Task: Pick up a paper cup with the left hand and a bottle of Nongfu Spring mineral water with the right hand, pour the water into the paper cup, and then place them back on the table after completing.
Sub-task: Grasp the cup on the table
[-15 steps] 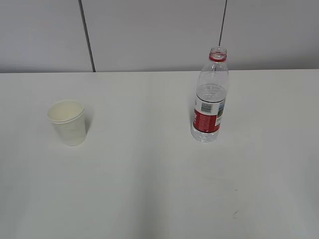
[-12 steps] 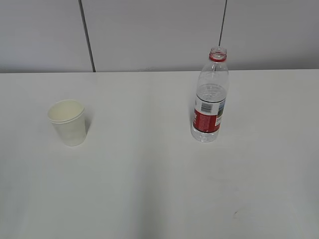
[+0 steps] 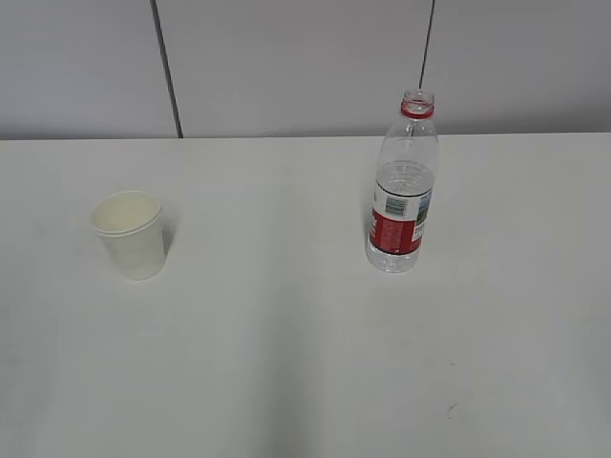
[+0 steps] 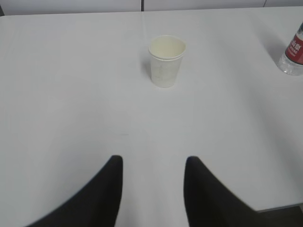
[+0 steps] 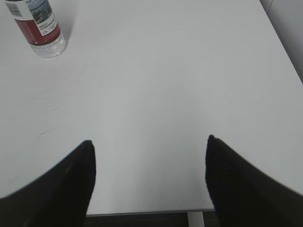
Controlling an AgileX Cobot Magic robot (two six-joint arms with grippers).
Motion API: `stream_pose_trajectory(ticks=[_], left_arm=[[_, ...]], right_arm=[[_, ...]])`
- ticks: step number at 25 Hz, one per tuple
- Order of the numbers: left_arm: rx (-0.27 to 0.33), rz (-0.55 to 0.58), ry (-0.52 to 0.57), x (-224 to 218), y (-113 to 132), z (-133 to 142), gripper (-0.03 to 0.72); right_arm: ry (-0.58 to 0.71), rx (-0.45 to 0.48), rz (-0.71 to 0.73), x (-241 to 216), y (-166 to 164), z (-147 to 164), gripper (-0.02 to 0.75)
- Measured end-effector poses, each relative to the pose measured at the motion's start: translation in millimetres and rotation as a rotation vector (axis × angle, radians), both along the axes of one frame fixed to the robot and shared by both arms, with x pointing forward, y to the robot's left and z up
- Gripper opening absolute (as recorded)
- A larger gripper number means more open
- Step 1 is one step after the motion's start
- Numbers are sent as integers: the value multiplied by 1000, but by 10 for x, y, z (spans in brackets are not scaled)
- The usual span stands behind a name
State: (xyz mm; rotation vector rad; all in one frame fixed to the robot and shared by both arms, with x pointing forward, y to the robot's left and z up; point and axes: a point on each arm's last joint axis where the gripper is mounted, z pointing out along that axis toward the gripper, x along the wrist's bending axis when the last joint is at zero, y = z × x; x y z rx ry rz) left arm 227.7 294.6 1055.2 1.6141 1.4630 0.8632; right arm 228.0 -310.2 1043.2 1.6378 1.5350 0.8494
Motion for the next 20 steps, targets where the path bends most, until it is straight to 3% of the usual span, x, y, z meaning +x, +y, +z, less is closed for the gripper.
stream_pose_trajectory(ticks=[10, 14, 16, 20], left_arm=[[0, 0, 0, 0, 0, 0, 248], [-1, 0, -12, 0, 0, 16, 246], [-6, 3, -76, 0, 1, 98, 244], [-30, 16, -305, 47, 6, 330, 243]], right_arm=[[-2, -3, 2, 1, 0, 2, 535], [-76, -9, 6, 10, -1, 90, 535], [-161, -12, 13, 36, 4, 168, 535], [-304, -21, 26, 77, 13, 292, 535]])
